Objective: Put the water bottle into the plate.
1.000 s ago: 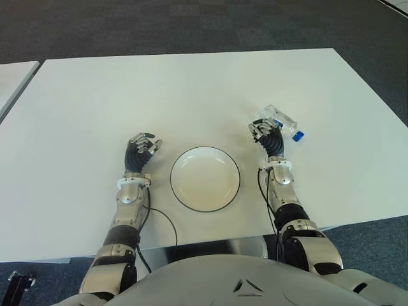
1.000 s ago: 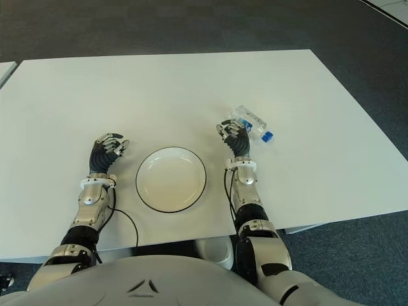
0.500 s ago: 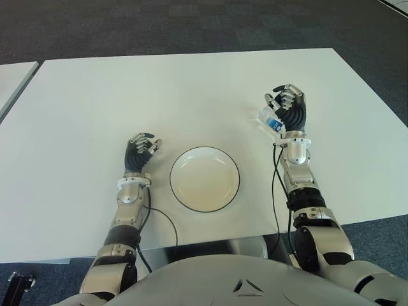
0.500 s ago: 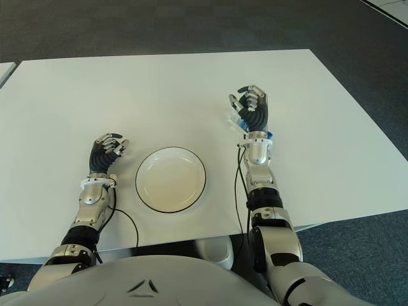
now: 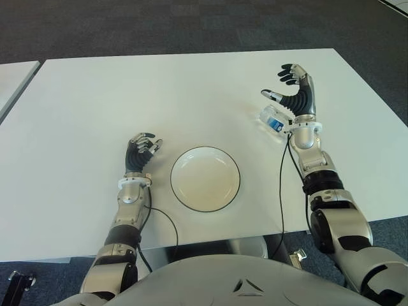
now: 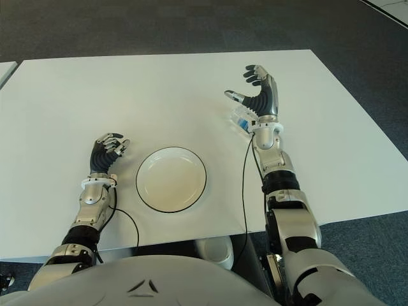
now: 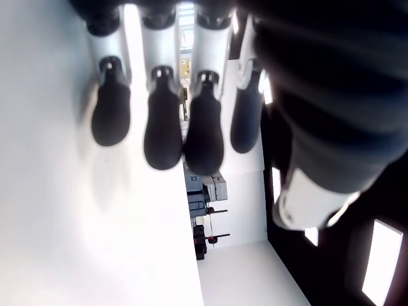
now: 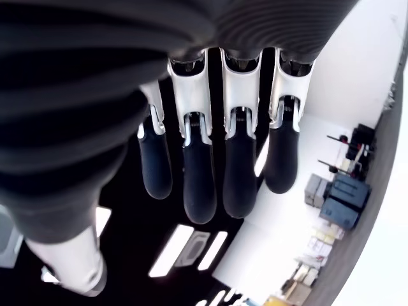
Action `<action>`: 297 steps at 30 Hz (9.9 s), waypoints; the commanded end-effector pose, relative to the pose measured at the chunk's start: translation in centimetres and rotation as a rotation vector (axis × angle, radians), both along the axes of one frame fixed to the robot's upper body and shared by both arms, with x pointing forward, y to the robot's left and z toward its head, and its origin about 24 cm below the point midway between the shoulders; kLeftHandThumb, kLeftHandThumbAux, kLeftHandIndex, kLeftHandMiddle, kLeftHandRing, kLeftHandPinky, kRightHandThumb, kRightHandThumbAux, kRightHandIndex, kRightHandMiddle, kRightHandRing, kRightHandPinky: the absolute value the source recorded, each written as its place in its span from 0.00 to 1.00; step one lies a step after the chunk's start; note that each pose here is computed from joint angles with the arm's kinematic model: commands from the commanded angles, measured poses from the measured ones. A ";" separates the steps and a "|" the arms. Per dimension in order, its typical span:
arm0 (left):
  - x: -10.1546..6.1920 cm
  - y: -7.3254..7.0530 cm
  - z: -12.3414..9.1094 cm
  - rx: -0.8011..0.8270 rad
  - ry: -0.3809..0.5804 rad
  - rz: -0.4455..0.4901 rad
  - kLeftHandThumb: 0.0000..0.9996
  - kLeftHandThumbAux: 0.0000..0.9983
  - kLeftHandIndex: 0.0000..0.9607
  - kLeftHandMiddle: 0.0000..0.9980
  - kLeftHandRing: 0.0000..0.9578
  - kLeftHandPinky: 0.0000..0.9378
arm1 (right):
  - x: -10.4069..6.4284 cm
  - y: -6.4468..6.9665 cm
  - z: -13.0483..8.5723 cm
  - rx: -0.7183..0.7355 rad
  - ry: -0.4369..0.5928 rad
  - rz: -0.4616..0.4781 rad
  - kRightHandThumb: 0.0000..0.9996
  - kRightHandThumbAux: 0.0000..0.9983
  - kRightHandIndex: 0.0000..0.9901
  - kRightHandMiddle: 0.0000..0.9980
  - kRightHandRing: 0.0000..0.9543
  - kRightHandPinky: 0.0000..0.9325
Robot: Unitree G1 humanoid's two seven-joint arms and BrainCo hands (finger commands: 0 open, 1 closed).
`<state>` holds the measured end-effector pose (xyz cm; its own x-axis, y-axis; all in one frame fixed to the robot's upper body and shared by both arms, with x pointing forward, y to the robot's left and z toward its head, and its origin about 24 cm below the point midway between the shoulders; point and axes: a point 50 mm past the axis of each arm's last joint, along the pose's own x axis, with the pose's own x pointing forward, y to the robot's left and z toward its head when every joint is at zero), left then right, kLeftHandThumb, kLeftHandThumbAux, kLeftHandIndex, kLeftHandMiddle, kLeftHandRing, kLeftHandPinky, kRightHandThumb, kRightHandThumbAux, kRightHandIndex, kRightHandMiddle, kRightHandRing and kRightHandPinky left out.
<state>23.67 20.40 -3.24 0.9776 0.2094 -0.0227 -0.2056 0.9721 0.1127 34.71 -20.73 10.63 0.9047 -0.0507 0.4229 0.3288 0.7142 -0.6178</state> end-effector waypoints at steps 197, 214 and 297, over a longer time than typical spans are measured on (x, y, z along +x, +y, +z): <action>-0.9 0.2 -0.8 -0.048 0.033 0.043 0.71 0.72 0.45 0.70 0.72 0.71 | -2.9 7.3 -1.9 0.466 -0.187 0.408 0.84 0.68 0.43 0.56 0.92 0.92; -0.9 0.3 -0.7 -0.041 0.025 0.035 0.71 0.72 0.45 0.71 0.72 0.72 | -6.1 10.6 -1.5 0.213 -0.218 0.721 0.84 0.68 0.42 0.55 0.90 0.90; -0.8 0.4 -0.6 -0.039 0.020 0.043 0.71 0.72 0.45 0.71 0.73 0.72 | -9.0 12.4 -5.0 -0.747 0.505 1.048 0.00 0.52 0.00 0.00 0.00 0.00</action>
